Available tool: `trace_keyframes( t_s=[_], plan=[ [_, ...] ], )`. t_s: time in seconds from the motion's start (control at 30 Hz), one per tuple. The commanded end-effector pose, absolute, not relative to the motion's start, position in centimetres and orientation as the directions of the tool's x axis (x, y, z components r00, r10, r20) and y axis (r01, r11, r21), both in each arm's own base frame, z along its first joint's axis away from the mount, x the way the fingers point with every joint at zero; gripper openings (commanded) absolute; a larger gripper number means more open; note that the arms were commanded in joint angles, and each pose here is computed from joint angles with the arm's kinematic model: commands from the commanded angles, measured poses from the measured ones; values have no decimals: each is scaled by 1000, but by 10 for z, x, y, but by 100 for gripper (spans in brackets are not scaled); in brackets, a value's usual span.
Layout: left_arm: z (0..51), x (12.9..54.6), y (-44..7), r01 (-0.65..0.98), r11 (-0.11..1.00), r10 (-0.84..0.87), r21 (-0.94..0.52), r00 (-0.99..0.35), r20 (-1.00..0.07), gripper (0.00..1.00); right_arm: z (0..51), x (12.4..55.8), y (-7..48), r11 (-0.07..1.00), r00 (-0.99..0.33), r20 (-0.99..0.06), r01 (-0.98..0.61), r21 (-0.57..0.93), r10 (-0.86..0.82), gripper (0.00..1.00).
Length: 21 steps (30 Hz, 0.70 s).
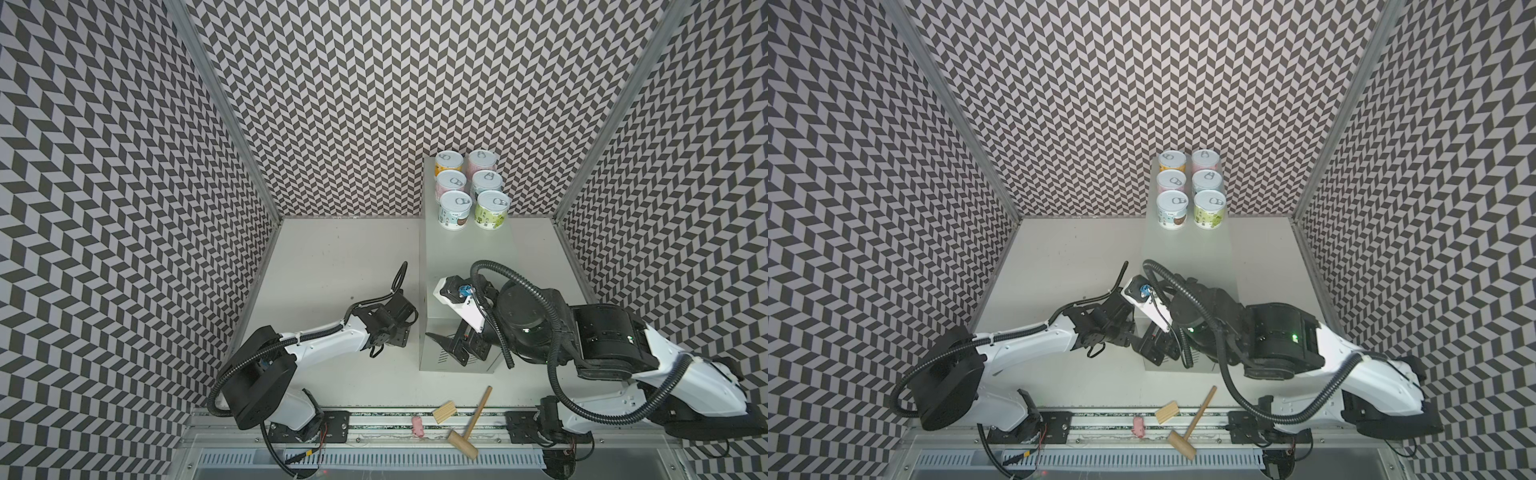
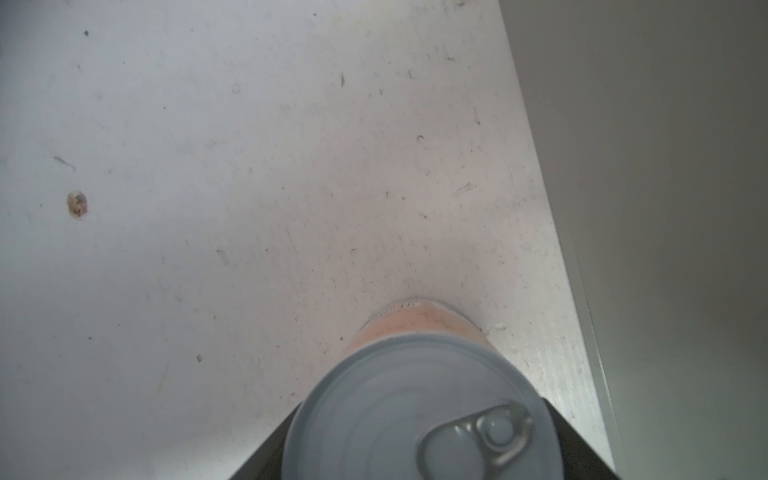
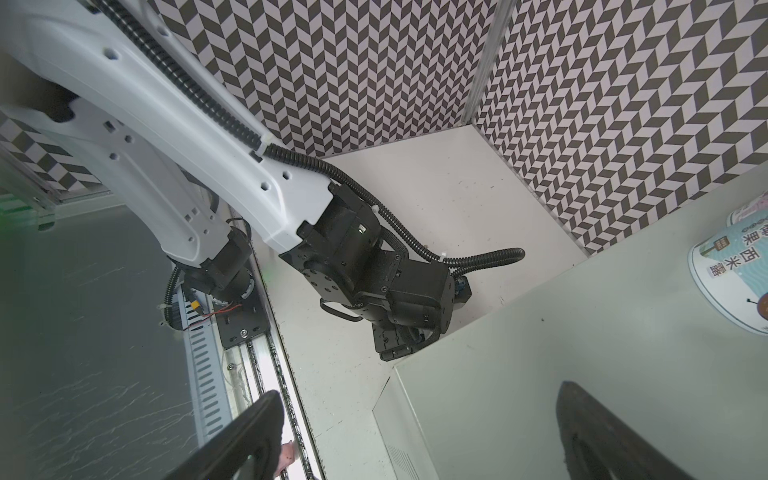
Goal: Place and organize the canned foods onto the counter
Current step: 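Grasp the pink-labelled floor can with the left gripper while the right arm swings over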
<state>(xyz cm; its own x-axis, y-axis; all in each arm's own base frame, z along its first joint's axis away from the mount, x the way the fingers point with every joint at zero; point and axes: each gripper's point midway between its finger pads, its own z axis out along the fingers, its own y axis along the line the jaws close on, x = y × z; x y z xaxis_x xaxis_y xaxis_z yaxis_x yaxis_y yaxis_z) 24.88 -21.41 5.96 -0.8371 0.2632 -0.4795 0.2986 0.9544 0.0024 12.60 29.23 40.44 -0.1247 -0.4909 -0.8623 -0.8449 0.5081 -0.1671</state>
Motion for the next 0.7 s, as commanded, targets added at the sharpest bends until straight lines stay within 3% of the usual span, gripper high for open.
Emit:
trace_keyframes(
  t_s=[0.0,0.17,0.43,0.67],
  plan=[
    [100,269,-215,267,964,210,-17,-793,-572,65,419,127,292,531,-122,-895,-835,-141,-429,99],
    [139,279,-197,250,968,184,-21,-761,-622,58,421,130,293,548,-124,-897,-824,-146,-425,99],
    [238,288,-188,368,930,244,-2,-619,-747,59,418,187,245,793,-257,-904,-595,-132,-343,99],
    [325,280,-184,430,903,242,7,-494,-835,59,429,217,202,850,-271,-934,-523,-60,-232,99]
  ],
)
